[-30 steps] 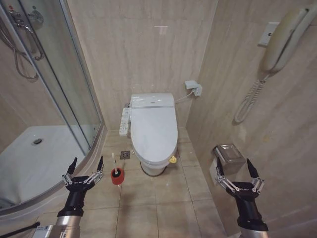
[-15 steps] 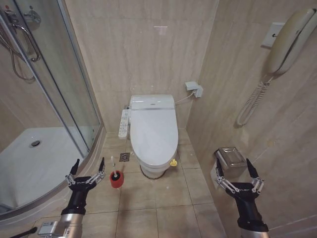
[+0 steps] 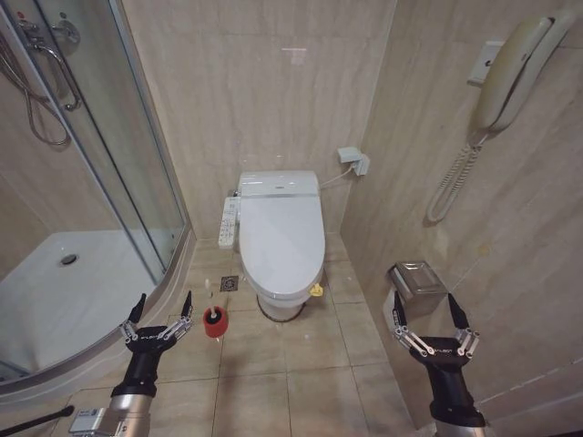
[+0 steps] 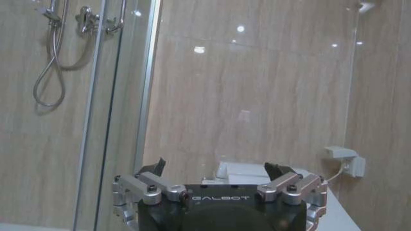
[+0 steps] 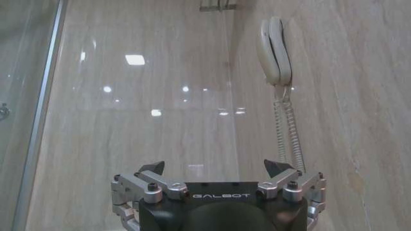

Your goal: Open the toilet lid, clean the toilet bowl with a toilet brush, close the toilet lid, and flush.

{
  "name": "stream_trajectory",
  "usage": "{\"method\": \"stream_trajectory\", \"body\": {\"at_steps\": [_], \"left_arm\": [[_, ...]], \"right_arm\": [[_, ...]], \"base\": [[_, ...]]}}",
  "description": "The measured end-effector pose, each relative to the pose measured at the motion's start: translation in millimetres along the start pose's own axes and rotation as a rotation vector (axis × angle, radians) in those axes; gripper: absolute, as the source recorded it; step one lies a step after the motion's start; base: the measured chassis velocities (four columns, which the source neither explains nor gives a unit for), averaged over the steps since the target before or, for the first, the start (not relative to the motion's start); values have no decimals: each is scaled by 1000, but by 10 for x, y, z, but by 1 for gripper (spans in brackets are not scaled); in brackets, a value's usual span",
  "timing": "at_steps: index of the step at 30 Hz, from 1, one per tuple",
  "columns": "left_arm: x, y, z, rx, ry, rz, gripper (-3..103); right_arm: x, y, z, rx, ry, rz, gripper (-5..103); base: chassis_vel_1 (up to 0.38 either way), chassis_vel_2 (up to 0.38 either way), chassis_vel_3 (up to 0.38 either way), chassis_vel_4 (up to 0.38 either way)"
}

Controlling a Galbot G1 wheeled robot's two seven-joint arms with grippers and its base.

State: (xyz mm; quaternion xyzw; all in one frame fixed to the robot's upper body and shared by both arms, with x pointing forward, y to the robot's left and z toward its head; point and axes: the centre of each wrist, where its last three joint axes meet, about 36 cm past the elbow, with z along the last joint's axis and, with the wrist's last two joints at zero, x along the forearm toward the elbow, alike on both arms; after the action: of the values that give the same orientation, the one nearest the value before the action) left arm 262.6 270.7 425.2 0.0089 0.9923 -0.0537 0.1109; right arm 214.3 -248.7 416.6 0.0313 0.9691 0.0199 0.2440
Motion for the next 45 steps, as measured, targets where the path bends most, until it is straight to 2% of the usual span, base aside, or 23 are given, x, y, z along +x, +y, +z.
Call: {"method": "stream_trajectory", "body": {"at_steps": [16, 37, 45], "left_arm": [[-12, -20, 55, 9, 7, -1, 100], [12, -49, 132, 7, 16, -6, 100], [-32, 24, 152, -5, 11, -19, 100]], "right_arm": [[23, -61, 81, 8, 2, -5, 100], [7, -22, 125, -5, -7, 21, 100], [82, -15, 262, 39, 35, 14, 100]], "base": [[-33, 29, 35, -33], [-225, 221, 200, -208], [22, -25, -24, 36]]}}
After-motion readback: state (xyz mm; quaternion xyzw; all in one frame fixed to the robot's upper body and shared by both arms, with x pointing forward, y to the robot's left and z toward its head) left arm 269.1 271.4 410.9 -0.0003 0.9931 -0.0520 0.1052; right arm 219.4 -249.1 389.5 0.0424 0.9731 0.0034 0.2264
